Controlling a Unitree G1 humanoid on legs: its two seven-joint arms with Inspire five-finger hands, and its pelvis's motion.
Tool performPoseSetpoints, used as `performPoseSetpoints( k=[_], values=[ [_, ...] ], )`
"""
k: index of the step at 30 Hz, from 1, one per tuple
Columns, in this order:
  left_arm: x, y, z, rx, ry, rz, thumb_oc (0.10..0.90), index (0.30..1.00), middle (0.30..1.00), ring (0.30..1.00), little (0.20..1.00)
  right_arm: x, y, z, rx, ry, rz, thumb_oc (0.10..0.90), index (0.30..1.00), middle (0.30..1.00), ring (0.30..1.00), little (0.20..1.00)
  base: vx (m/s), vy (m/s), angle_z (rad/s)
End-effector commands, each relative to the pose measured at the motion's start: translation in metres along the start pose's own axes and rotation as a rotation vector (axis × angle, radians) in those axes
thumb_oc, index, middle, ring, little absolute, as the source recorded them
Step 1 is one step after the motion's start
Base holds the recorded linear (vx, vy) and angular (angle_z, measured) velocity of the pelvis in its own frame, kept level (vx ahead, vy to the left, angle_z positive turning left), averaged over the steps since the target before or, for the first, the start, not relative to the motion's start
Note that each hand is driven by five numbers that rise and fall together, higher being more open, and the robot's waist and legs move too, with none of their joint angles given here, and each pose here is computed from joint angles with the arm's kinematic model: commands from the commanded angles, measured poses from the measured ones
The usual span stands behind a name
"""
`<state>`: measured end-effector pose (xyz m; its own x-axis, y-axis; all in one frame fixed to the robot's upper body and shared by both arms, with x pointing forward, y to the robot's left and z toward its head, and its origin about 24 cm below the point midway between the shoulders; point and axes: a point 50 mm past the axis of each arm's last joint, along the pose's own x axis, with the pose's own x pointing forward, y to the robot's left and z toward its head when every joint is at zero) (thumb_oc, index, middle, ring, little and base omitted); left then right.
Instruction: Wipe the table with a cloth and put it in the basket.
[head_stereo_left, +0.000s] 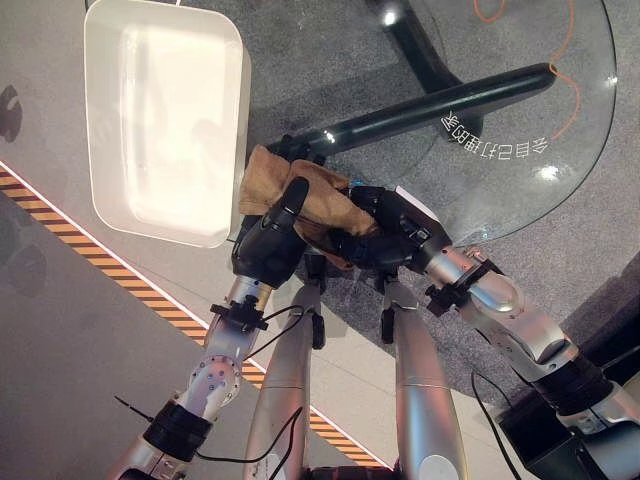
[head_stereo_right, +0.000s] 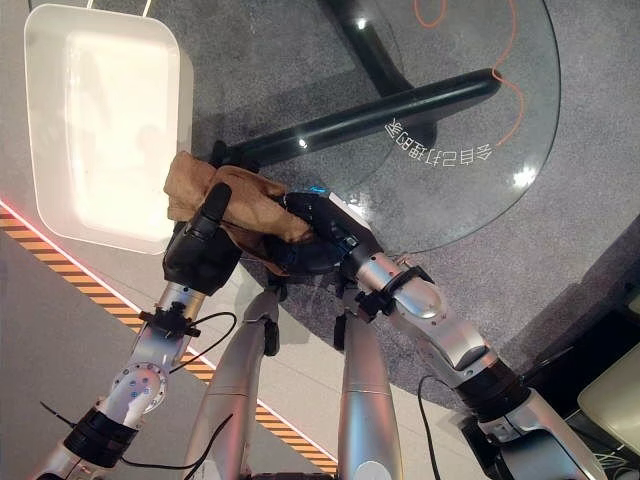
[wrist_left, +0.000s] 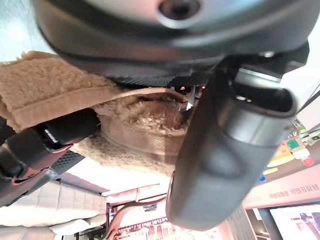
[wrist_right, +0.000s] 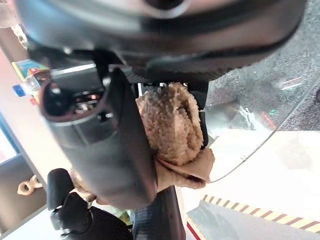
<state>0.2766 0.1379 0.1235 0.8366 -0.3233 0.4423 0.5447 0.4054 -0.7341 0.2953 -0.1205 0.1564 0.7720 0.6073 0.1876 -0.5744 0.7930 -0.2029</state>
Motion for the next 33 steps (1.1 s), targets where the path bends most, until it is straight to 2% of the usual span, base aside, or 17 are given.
performPoseSetpoints(
  k=[1, 10, 11, 12, 33],
  values=[
    [0.005, -0.047, -0.018, 0.001, 0.069, -0.262, 0.800, 0.900, 0.900, 0.900, 0.900, 0.017, 0.044, 0.061, 0.054, -0.317, 0.185, 0.100, 0.300, 0.300, 0.300, 0.200, 0.00, 0.049, 0.00],
    [0.005, -0.047, -0.013, -0.047, 0.013, -0.255, 0.800, 0.900, 0.900, 0.900, 0.900, 0.018, 0.053, 0.044, 0.011, -0.176, 0.258, 0.100, 0.300, 0.300, 0.300, 0.200, 0.00, 0.015, 0.00],
    [0.005, -0.046, -0.012, -0.051, 0.002, -0.252, 0.416, 0.571, 0.571, 0.571, 0.516, 0.018, 0.053, 0.043, 0.011, -0.173, 0.264, 0.100, 0.300, 0.300, 0.300, 0.200, 0.00, 0.000, 0.00],
    [0.004, -0.044, -0.011, -0.059, -0.024, -0.239, 0.100, 0.300, 0.300, 0.300, 0.200, 0.019, 0.054, 0.041, 0.005, -0.163, 0.275, 0.100, 0.300, 0.300, 0.300, 0.200, 0.00, 0.000, 0.00],
    [0.002, -0.041, -0.005, -0.059, -0.079, -0.255, 0.100, 0.300, 0.300, 0.300, 0.200, 0.017, 0.037, 0.037, -0.049, -0.120, 0.217, 0.100, 0.300, 0.300, 0.300, 0.200, 0.00, 0.000, 0.01]
  ],
)
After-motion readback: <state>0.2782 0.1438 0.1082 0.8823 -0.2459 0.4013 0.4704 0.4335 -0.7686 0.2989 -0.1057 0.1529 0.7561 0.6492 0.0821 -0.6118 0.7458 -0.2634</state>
